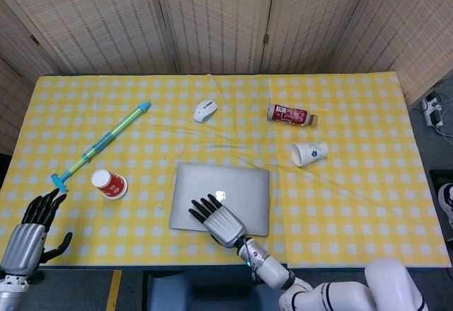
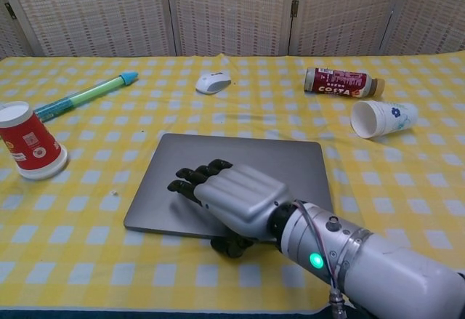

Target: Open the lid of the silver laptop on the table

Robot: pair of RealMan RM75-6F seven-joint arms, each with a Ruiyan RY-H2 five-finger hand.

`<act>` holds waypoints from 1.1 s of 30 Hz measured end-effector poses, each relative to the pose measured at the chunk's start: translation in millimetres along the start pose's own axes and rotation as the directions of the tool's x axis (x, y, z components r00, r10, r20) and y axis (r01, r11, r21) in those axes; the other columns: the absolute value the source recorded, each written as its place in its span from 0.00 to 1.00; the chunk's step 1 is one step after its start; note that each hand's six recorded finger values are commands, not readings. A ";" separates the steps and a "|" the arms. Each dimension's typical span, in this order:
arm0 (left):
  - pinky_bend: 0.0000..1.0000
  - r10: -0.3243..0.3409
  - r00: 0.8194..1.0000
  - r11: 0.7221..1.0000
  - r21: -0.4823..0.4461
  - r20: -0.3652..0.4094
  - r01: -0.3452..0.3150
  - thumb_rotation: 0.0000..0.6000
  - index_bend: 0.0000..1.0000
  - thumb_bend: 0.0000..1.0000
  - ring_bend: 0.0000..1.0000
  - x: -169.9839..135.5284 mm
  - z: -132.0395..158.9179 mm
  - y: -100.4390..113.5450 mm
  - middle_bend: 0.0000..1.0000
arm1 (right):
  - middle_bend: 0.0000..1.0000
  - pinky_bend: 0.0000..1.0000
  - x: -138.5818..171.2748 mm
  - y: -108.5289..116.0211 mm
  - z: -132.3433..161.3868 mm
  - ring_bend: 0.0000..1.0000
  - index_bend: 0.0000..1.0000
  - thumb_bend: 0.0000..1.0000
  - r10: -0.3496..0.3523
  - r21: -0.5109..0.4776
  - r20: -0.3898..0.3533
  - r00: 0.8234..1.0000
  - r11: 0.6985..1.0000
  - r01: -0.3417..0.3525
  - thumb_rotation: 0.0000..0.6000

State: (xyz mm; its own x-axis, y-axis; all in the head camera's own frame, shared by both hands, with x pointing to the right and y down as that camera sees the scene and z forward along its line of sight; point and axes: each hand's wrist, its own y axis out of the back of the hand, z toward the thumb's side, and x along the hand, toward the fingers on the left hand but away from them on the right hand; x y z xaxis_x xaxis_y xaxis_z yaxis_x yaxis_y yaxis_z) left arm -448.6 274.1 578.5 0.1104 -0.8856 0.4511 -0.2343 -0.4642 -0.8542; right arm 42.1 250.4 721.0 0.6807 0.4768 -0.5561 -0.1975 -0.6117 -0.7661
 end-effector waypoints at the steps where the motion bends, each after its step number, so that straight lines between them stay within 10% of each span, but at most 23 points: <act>1: 0.00 0.000 1.000 1.000 0.000 0.001 0.000 1.00 0.01 0.43 0.01 0.2 0.1 -0.2 0.02 | 0.00 0.00 0.1 0.3 -0.7 0.00 0.00 0.45 -0.001 0.003 0.002 1.000 1.000 0.001 1.00; 33: 0.00 -0.014 1.000 1.000 -0.009 0.000 0.014 1.00 0.01 0.43 0.01 5.7 -3.7 -7.6 0.02 | 0.00 0.00 -5.5 10.8 -6.6 0.00 0.00 0.70 -0.045 0.094 0.031 0.999 0.995 0.041 1.00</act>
State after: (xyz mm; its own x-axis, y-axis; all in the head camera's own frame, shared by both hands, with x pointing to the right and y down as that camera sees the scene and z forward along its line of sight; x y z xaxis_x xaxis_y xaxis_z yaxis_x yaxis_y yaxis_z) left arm -449.7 272.7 588.5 0.1138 -0.8793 0.4626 -0.2416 -0.4761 -0.8456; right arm 40.9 237.0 717.9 0.6663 0.5232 -0.5313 -0.2343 -0.5296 -0.8153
